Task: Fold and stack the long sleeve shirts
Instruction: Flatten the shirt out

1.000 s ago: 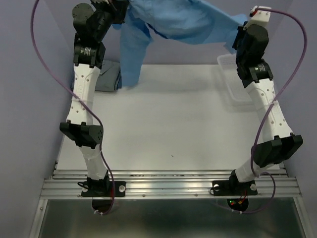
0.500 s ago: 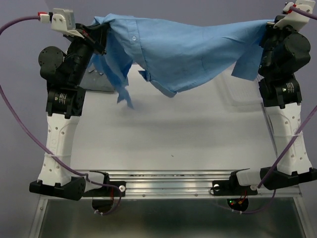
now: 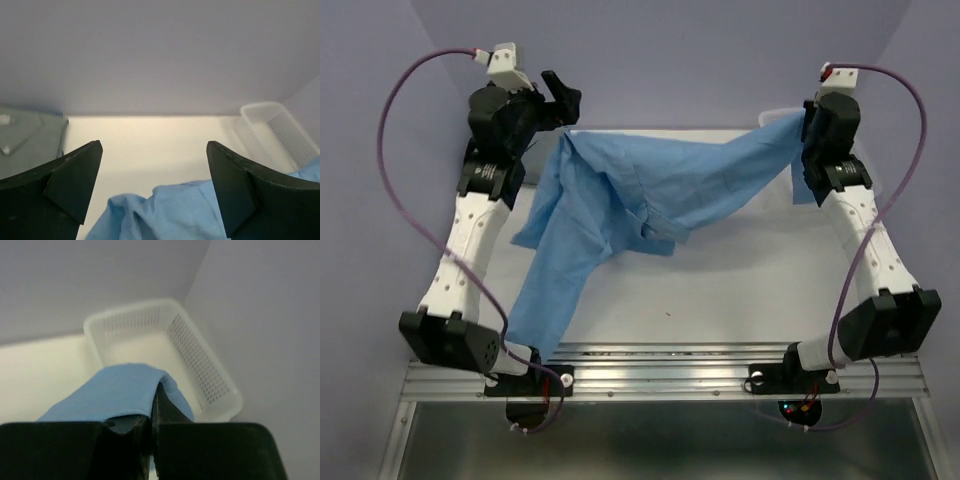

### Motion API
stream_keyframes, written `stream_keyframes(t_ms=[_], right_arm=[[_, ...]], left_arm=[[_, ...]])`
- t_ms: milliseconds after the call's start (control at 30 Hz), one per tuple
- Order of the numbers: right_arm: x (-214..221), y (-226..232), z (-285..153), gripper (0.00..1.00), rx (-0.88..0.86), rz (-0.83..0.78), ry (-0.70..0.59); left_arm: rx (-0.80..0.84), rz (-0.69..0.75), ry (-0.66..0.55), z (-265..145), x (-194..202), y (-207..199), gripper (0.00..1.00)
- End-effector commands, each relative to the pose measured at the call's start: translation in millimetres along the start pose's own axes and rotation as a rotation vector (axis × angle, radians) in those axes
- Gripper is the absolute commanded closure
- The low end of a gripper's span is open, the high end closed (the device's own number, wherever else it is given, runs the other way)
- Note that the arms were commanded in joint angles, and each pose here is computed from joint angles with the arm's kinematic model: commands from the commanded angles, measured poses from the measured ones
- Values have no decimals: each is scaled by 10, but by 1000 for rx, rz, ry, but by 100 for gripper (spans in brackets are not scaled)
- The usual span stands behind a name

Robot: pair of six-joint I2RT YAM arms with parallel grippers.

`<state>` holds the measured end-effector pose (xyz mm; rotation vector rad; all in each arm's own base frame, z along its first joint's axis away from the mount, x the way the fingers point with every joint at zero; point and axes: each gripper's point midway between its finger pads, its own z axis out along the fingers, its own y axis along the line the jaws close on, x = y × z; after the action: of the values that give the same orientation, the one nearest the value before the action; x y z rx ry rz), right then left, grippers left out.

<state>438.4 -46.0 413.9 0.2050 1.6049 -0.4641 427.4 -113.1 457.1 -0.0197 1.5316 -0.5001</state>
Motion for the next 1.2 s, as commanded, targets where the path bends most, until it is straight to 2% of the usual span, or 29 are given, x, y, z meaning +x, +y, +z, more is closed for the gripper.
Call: stream_keyframes(t_ms=[0,33,67,100,133,167,333,367,400,500,533,600,633,700,800,833,967,1033,1133,1167], right_arm=[[1141,377,380,92,-100,30,287],[1227,379,405,67,-87,17,329],[1295,403,441,67,-82,10,354],[1351,418,475,32,-78,-1,375],[1377,458,521,20,-71,21,400],[1368,473,533,0,-75,23,404],[1257,632,357,0,-174,70,400],[1133,685,249,0,-220,90,370],[1243,754,150,0,-245,90,391],[1309,1059,-199,0,-385,135,408],[1480,1102,-396,0,-419,171,443],[1568,1330,-643,0,-552,232,448],[1756,1374,-812,0,-592,268,494],[1867,1444,-952,0,-640,316,525],[2124,1454,-1106,0,-630,378,600],[2252,1459,-1162,0,-632,380,629],[2530,1500,-1263,0,-628,403,712],[2760,1572,-1333,0,-650,400,784],[2862,1636,-1356,0,-659,419,827],[2872,1676,-1361,0,-674,432,834]], left_arm=[[-155,-76,339,346,1179,522,1],[-164,-92,415,393,1449,592,1],[-170,-94,431,402,1515,615,1],[-172,-107,438,400,1555,613,1],[-182,-113,448,356,1611,632,1],[-187,-125,433,342,1601,632,1],[-219,-196,454,33,1782,629,1],[-235,-204,486,-49,1886,633,1],[-263,-215,537,-172,2107,673,1],[-323,-259,604,-523,2360,626,1],[-350,-277,671,-732,2644,671,1],[-265,-283,695,-969,2714,449,1],[-236,-264,722,-1169,2831,386,1],[-167,-212,795,-1418,3010,213,1],[-68,-222,900,-1805,3376,-153,1],[-74,-231,934,-1914,3516,-165,1],[-61,-272,987,-2060,3792,-350,1],[-127,-245,1015,-2106,3946,-262,1],[-214,-205,1062,-2164,4108,-119,1],[-289,-169,1092,-2194,4202,5,1]])
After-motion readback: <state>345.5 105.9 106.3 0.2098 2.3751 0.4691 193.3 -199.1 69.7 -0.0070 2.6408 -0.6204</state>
